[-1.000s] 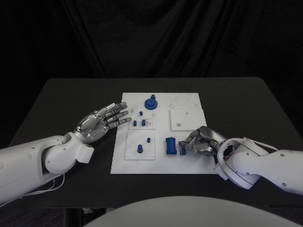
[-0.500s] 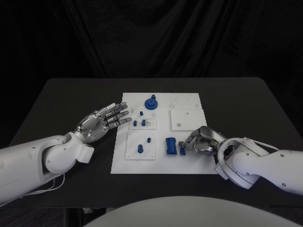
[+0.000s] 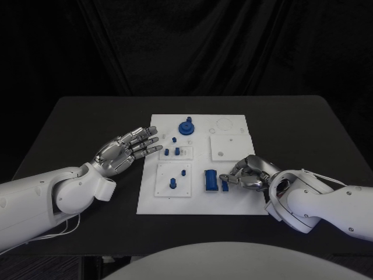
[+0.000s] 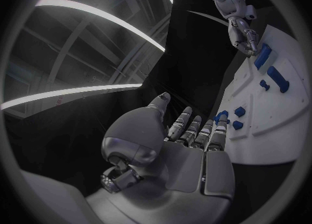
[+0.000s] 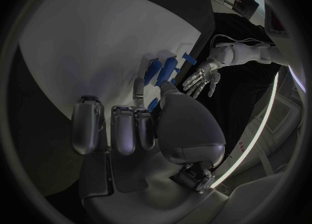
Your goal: Assemble the parts on the task board
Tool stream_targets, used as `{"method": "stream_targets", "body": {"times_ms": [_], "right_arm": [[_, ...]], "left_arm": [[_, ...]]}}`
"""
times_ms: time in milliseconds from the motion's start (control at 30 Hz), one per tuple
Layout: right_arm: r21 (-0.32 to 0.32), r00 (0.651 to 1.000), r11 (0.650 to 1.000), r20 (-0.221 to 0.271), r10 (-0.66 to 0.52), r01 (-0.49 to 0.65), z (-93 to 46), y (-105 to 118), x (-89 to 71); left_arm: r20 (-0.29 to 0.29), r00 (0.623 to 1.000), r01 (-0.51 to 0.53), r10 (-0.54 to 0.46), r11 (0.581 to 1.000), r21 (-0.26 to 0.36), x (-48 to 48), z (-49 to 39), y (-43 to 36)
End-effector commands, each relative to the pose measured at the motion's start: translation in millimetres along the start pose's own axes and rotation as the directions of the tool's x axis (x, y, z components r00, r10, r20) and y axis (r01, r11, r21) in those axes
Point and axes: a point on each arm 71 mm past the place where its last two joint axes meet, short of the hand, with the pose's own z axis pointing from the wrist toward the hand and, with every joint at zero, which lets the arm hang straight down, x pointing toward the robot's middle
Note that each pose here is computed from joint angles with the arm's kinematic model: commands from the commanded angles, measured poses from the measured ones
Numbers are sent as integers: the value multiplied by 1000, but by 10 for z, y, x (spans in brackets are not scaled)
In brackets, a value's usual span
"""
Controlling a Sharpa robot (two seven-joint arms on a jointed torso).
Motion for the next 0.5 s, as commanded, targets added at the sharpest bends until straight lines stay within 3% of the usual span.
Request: {"method": "stream_targets", "body": {"times_ms": [33,500], "right_arm": [[-27,1000,1000,27,0,1,-27,13,-35],[-2,999,1000,-32,-15,15,-163,-63,-44]], "left_arm": [[-14,1000,12,-12,1000,8,14,-4,1],[-9,1000,11,-11,1000,10,3,-23,-4]]}}
